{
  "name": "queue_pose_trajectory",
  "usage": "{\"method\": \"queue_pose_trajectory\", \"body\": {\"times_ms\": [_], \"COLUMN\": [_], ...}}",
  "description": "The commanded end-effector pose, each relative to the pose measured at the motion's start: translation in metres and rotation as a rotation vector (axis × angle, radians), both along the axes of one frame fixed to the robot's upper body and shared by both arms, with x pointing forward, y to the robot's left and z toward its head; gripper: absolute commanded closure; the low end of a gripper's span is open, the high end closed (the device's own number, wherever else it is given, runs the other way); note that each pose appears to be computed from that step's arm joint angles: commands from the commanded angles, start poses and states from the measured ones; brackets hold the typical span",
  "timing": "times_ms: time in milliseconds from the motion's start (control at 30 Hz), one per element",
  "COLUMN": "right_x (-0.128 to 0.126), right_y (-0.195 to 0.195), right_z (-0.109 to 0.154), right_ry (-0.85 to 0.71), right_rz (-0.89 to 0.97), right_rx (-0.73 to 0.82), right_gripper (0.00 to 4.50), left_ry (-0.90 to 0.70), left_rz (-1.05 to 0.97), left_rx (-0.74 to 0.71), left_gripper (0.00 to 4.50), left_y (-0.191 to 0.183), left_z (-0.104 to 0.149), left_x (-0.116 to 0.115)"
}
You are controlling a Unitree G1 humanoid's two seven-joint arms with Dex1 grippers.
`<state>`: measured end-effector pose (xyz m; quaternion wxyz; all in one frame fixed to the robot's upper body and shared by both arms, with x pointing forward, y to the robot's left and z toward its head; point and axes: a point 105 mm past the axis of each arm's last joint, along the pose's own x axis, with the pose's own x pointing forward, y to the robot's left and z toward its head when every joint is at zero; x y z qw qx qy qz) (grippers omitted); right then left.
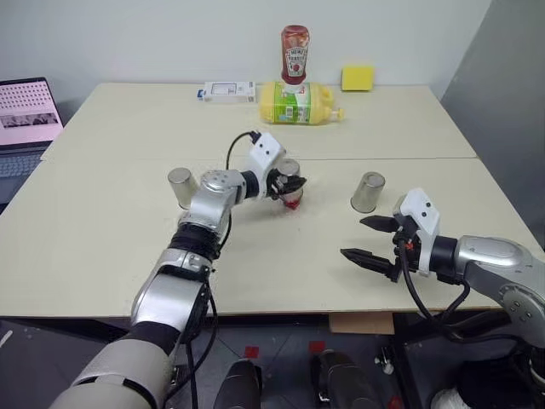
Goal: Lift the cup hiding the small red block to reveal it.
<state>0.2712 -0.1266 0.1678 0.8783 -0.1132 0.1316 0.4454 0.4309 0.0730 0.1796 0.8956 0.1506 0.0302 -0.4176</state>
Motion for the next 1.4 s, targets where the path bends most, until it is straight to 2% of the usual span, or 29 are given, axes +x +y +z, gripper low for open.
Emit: {"method": "queue_pose_trajectory", "body": {"times_ms": [33, 300, 533, 600, 667, 800, 933, 1033, 1200, 1333, 1400], "right_x": [-0.002, 0.003, 0.004, 0.003, 0.003, 0.002, 0.001, 0.002, 0.007, 0.016, 0.017], "right_y": [-0.001, 0.002, 0.005, 0.005, 0.005, 0.004, 0.004, 0.004, 0.004, 0.003, 0.001], "right_z": [0.009, 0.011, 0.011, 0.01, 0.01, 0.009, 0.008, 0.009, 0.016, 0.029, 0.038], "right_ry": [-0.053, -0.063, -0.063, -0.061, -0.06, -0.057, -0.055, -0.059, -0.09, -0.173, -0.222], "right_rz": [0.001, 0.018, 0.036, 0.038, 0.038, 0.033, 0.032, 0.026, 0.002, -0.055, -0.06], "right_rx": [-0.006, -0.009, -0.01, -0.01, -0.011, -0.011, -0.009, 0.001, 0.032, 0.088, 0.119], "right_gripper": [0.0, 0.0, 0.0, 0.0, 0.0, 0.0, 0.0, 0.0, 0.0, 0.0, 0.0], "left_ry": [-0.098, -0.009, 0.118, 0.141, 0.143, 0.126, 0.074, -0.004, -0.109, -0.196, -0.223], "left_rz": [0.104, 0.427, 0.45, 0.472, 0.472, 0.458, 0.442, 0.427, 0.445, 0.426, 0.373], "left_rx": [0.018, -0.024, -0.084, -0.094, -0.092, -0.09, -0.089, -0.109, -0.059, -0.067, -0.009], "left_gripper": [1.81, 1.81, 1.81, 1.1, 0.86, 0.07, 0.07, 0.07, 0.07, 0.07, 0.07], "left_y": [0.029, 0.087, 0.086, 0.088, 0.089, 0.086, 0.085, 0.084, 0.094, 0.101, 0.117], "left_z": [0.028, 0.005, -0.025, -0.029, -0.03, -0.022, -0.004, 0.021, 0.05, 0.076, 0.08], "left_x": [-0.006, 0.005, 0.005, 0.007, 0.007, 0.007, 0.007, 0.004, -0.003, -0.019, -0.045]}}
